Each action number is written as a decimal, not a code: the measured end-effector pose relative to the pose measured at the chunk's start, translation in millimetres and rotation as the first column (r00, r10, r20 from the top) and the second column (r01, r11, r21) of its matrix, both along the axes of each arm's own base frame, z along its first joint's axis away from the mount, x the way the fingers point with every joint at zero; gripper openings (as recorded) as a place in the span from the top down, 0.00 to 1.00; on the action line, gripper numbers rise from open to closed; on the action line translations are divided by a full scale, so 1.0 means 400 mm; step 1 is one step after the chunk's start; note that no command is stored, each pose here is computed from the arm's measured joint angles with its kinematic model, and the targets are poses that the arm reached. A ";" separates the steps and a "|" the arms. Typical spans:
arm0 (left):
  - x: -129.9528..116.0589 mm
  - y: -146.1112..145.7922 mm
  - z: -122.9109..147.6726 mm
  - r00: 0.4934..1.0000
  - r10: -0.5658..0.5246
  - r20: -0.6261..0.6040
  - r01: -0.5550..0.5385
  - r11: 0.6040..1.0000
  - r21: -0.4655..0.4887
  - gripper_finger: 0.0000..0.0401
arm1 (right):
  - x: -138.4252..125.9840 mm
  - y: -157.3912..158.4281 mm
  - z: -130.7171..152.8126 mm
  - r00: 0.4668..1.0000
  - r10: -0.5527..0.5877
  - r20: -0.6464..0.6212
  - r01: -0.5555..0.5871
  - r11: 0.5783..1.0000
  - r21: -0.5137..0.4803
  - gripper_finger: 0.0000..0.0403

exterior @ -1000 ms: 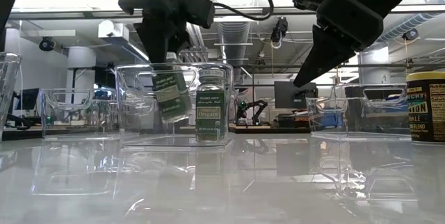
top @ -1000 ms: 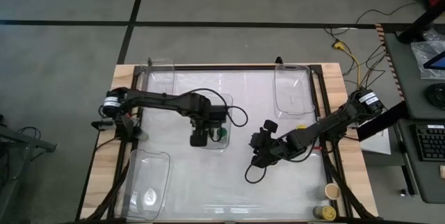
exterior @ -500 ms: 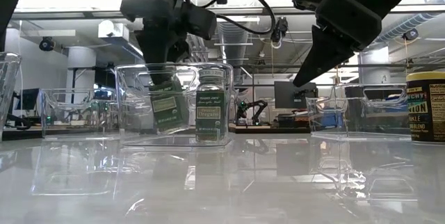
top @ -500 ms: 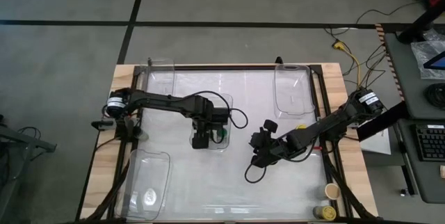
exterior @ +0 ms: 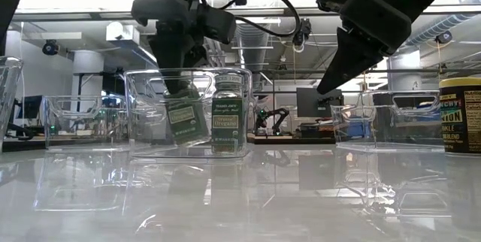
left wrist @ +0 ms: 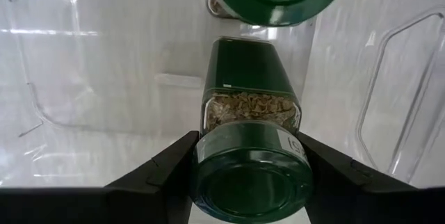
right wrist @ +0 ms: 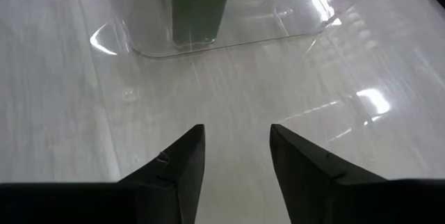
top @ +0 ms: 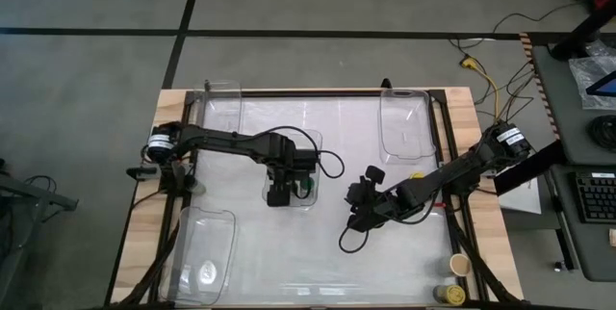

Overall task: Sort spices by type
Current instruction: Put the green seasoning bottle into the center transparent bin

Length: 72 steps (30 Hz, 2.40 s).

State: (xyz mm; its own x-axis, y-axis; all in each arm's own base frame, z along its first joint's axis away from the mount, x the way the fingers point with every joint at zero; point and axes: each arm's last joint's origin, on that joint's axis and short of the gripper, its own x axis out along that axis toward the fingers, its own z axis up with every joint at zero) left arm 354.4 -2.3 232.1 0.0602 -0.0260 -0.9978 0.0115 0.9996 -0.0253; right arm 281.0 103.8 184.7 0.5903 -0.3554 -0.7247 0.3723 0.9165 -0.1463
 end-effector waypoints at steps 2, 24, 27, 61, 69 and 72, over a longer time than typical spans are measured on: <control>0.000 0.000 0.000 1.000 0.000 0.001 0.000 1.000 -0.001 0.52 | 0.000 0.000 0.000 1.000 0.000 0.000 0.000 1.000 0.000 0.61; 0.007 0.001 -0.016 1.000 0.003 -0.001 -0.003 1.000 -0.002 0.52 | 0.001 0.000 0.000 1.000 -0.004 0.006 0.004 1.000 0.005 0.68; 0.008 0.002 -0.017 1.000 0.011 -0.001 -0.011 1.000 0.012 0.52 | 0.001 0.000 0.001 1.000 -0.004 0.006 0.004 1.000 0.005 0.68; 0.009 0.003 -0.027 1.000 -0.008 -0.023 0.009 1.000 0.015 0.46 | 0.003 0.003 0.001 1.000 -0.001 0.017 0.001 1.000 0.010 0.64; 0.007 -0.002 -0.020 1.000 -0.021 -0.016 0.020 0.999 -0.043 0.46 | 0.004 0.004 0.001 1.000 -0.001 0.020 0.001 1.000 0.011 0.67; 0.003 -0.006 -0.017 0.999 -0.024 -0.025 0.022 0.996 -0.086 0.46 | 0.004 0.004 0.001 1.000 -0.001 0.020 0.001 1.000 0.011 0.67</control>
